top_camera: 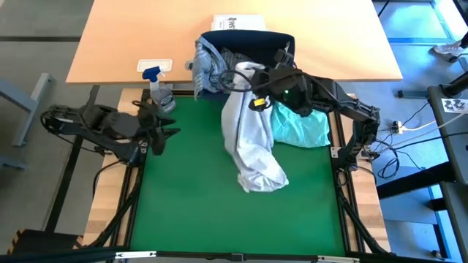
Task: Fold laundry
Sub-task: Fold the white polo shirt
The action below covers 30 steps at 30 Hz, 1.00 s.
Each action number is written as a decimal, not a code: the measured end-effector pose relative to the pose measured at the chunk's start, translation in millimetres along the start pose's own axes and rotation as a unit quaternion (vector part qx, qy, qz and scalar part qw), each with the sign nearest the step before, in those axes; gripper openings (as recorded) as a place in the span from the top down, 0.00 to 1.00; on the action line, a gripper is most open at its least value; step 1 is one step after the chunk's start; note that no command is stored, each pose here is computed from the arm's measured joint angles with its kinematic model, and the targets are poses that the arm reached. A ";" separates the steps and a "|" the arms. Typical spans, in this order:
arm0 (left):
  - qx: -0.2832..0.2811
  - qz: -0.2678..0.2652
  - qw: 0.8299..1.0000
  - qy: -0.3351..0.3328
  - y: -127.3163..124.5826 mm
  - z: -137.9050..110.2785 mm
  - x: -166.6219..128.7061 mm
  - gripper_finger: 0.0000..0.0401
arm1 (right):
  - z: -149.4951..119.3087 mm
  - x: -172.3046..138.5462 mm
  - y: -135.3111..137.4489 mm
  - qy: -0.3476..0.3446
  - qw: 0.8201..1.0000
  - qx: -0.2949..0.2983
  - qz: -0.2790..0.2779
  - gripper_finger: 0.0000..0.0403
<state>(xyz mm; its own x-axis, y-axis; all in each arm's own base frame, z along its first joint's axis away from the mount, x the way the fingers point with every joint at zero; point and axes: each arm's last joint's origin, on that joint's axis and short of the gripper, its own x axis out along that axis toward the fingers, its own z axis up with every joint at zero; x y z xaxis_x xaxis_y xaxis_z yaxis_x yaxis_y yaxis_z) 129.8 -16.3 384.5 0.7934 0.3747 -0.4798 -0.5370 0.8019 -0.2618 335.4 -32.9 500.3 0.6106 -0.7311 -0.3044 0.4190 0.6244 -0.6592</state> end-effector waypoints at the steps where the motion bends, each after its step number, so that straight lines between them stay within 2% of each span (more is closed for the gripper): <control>1: -0.002 0.003 1.000 0.001 -3.1 0.0 3.8 0.51 | -0.9 0.1 0.6 0.004 1.000 0.002 0.002 0.96; 5: 0.000 0.016 1.000 -0.002 -20.5 0.1 24.6 0.51 | -3.5 -0.8 3.6 0.010 1.000 0.003 0.023 0.96; 11: 0.041 0.011 0.999 -0.024 -49.7 1.6 58.3 0.51 | -6.6 -1.0 6.5 0.015 0.998 -0.004 0.054 0.96; 13: 0.062 0.031 0.997 -0.045 -56.9 3.2 72.1 0.51 | -6.1 -1.2 7.7 0.008 0.997 0.011 0.074 0.96; 17: 0.063 0.064 0.992 -0.085 -65.8 10.1 101.8 0.51 | -5.5 -1.4 9.5 -0.001 0.994 0.026 0.103 0.96; 21: 0.061 0.076 0.989 -0.114 -67.3 18.9 125.1 0.51 | -5.3 -1.5 10.1 -0.005 0.993 0.028 0.114 0.96; 24: 0.071 0.081 0.984 -0.144 -65.0 28.7 131.0 0.51 | -5.2 -1.4 10.3 -0.005 0.993 0.028 0.115 0.96; 28: 0.095 0.048 0.982 -0.158 -59.3 40.8 135.3 0.51 | -5.1 -1.5 10.7 -0.007 0.992 0.029 0.123 0.96; 30: 0.097 0.053 0.981 -0.159 -53.9 44.1 138.1 0.51 | -4.9 -1.5 10.9 -0.009 0.991 0.031 0.126 0.96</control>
<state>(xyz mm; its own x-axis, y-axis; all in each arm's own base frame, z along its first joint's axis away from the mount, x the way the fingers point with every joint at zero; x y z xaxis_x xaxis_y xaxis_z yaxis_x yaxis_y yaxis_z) 280.9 12.8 369.3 0.8023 0.5616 -0.2026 -0.5806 0.8129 -0.0460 335.7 -26.3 490.1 0.7128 -0.5445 -0.4421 0.2914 0.8032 -0.5195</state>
